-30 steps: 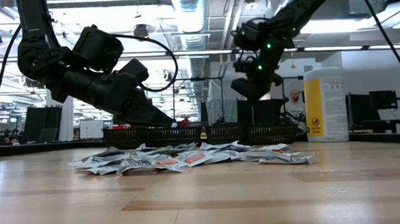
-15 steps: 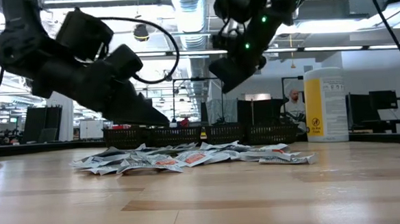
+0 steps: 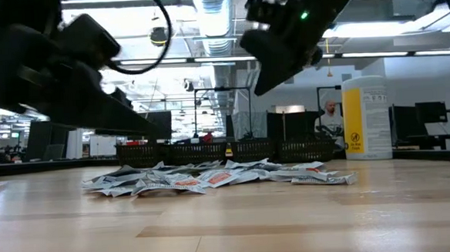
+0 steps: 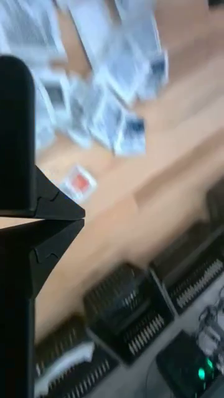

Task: Pick & Place First Aid Supplies
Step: Put the green bandage pack into the right black bin

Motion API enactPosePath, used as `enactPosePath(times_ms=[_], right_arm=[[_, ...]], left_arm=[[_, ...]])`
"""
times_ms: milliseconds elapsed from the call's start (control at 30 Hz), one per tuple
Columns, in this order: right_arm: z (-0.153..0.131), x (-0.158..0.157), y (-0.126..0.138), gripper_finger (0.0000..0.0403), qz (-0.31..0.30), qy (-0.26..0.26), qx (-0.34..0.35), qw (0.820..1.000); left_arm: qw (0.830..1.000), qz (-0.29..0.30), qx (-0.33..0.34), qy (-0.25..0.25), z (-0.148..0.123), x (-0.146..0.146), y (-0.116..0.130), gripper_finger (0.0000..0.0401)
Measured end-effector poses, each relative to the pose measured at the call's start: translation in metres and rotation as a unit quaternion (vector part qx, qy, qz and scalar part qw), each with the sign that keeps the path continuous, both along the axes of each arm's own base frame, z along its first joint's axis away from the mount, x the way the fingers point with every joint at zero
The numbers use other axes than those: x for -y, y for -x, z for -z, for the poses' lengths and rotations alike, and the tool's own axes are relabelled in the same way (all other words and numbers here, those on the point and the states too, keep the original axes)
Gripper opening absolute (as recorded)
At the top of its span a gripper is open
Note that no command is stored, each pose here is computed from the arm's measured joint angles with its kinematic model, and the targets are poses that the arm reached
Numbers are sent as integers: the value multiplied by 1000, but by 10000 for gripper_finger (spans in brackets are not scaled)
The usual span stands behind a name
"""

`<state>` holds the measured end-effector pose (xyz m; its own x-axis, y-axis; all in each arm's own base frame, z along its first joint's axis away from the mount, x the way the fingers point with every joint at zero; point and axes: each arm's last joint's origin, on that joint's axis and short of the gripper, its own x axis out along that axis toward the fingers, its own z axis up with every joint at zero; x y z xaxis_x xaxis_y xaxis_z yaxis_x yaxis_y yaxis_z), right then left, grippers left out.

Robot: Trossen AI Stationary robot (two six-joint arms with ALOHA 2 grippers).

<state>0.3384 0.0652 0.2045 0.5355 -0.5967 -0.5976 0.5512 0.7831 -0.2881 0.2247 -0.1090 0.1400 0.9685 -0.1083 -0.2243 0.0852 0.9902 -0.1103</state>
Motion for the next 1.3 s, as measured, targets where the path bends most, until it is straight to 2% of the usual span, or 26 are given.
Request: enactPosePath(times_ms=[267, 467, 733, 833, 933, 1033, 1300], right_arm=[[-5, -50, 6, 0, -59, -30, 57, 996], [-5, -63, 8, 0, -78, -37, 72, 994], [42, -61, -10, 0, -95, -38, 62, 993], [47, -65, -21, 0, -148, -50, 78, 985], [47, -67, -33, 0, -220, -70, 101, 968], [50, -60, -43, 0, -259, -105, 117, 953], [74, -23, -60, 0, -255, -165, 97, 948]], left_arm=[[999, -6, 2, 49, 0, 31, 20, 149], [997, -30, 9, 64, -1, 40, 28, 149], [997, -38, 10, 66, -1, 39, 28, 149], [998, -36, 10, 57, -1, 39, 28, 149], [998, -37, 6, 51, 0, 38, 28, 149], [999, -44, -2, 33, 1, 34, 26, 149], [996, -80, -39, -13, -8, 11, 26, 149]])
